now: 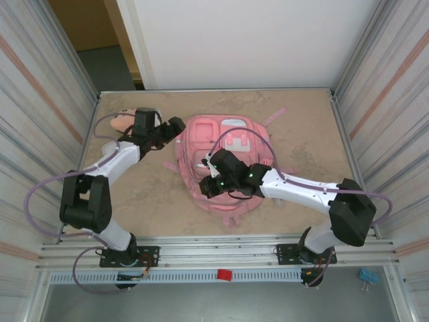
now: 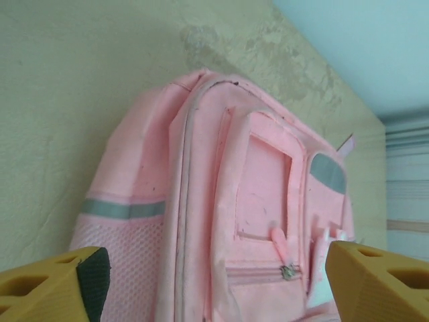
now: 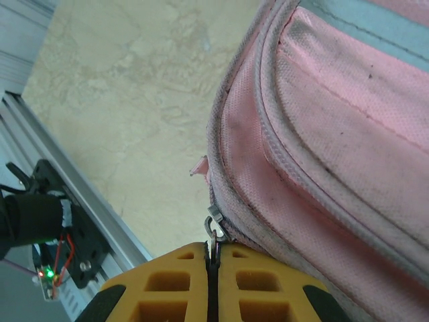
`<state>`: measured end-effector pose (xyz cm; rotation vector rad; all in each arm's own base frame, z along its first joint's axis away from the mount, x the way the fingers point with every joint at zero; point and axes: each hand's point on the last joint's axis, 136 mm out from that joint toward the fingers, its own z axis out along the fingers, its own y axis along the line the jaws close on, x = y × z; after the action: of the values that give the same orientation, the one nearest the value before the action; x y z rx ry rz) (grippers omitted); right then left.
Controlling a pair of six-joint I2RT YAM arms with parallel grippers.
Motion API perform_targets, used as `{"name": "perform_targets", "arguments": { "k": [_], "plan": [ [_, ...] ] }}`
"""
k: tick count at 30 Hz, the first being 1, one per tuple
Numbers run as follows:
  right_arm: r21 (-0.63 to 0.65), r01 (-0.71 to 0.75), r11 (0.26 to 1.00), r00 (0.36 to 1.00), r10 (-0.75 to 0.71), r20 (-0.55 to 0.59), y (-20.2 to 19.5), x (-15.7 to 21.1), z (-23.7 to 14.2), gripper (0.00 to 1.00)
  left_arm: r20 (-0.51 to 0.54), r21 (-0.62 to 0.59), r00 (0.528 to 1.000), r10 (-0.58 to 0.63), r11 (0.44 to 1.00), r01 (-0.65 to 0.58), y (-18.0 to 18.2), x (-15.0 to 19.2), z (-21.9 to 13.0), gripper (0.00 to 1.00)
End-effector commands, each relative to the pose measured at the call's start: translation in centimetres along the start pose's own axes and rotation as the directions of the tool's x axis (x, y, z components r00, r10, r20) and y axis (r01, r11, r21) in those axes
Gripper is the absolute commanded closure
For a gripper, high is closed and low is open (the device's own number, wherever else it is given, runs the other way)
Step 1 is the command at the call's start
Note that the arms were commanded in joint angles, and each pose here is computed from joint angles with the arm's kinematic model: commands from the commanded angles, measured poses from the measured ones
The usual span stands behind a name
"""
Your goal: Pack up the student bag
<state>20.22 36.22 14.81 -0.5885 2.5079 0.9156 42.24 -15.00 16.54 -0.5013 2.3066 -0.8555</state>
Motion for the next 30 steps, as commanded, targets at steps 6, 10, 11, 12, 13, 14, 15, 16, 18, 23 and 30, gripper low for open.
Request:
{"name": "perform_targets", "arguments": {
  "k": [6,10,11,12,13,14,15,16,18,23,30],
  "plan": [
    [-0.051,0.009,0.999,0.998,-0.006,0.068,1.8,-2.7,0.1,1.0,-0.09,0.002,0.938,-0.334,0.942,0.336,3.5,9.6,-7.8,0.19],
    [-0.064,0.014,0.998,0.999,-0.011,0.05,2.0,-2.4,0.4,1.0,-0.135,0.05,0.907,-0.398,0.912,0.408,2.6,13.2,-8.0,0.21],
    [-0.065,0.014,0.998,0.999,-0.011,0.047,2.0,-2.3,0.5,1.0,-0.138,0.053,0.91,-0.391,0.914,0.401,2.2,13.6,-7.9,0.22],
    [-0.067,0.015,0.998,0.999,-0.011,0.046,2.0,-2.3,0.5,1.0,-0.139,0.056,0.914,-0.381,0.919,0.391,1.8,14.0,-7.8,0.23],
    [-0.068,0.014,0.998,0.999,-0.011,0.045,2.0,-2.3,0.5,1.0,-0.136,0.059,0.918,-0.372,0.922,0.382,1.4,14.3,-7.7,0.25],
    [-0.071,0.015,0.997,0.999,-0.012,0.044,2.1,-2.3,0.5,1.0,-0.135,0.067,0.92,-0.369,0.923,0.38,1.1,14.4,-7.4,0.26],
    [-0.073,0.013,0.997,0.999,-0.01,0.042,2.1,-2.2,0.6,1.0,-0.137,0.079,0.919,-0.371,0.92,0.383,0.7,14.3,-7.1,0.28],
    [-0.073,0.012,0.997,0.999,-0.009,0.041,2.1,-2.2,0.6,1.0,-0.143,0.09,0.917,-0.371,0.918,0.386,0.4,14.3,-6.7,0.29],
    [-0.075,0.013,0.997,0.999,-0.01,0.039,2.1,-2.2,0.5,1.0,-0.162,0.1,0.913,-0.374,0.914,0.393,-0.2,14.3,-5.9,0.33],
    [-0.08,0.012,0.997,1.0,-0.009,0.03,2.1,-1.8,0.5,1.0,-0.205,0.109,0.905,-0.372,0.91,0.399,-1.3,14.6,-4.1,0.6],
    [-0.061,-0.01,0.998,1.0,0.011,0.019,0.9,-1.0,-1.0,1.0,-0.189,0.01,0.913,-0.362,0.929,0.37,2.0,13.6,-3.6,1.0]
  ]
}}
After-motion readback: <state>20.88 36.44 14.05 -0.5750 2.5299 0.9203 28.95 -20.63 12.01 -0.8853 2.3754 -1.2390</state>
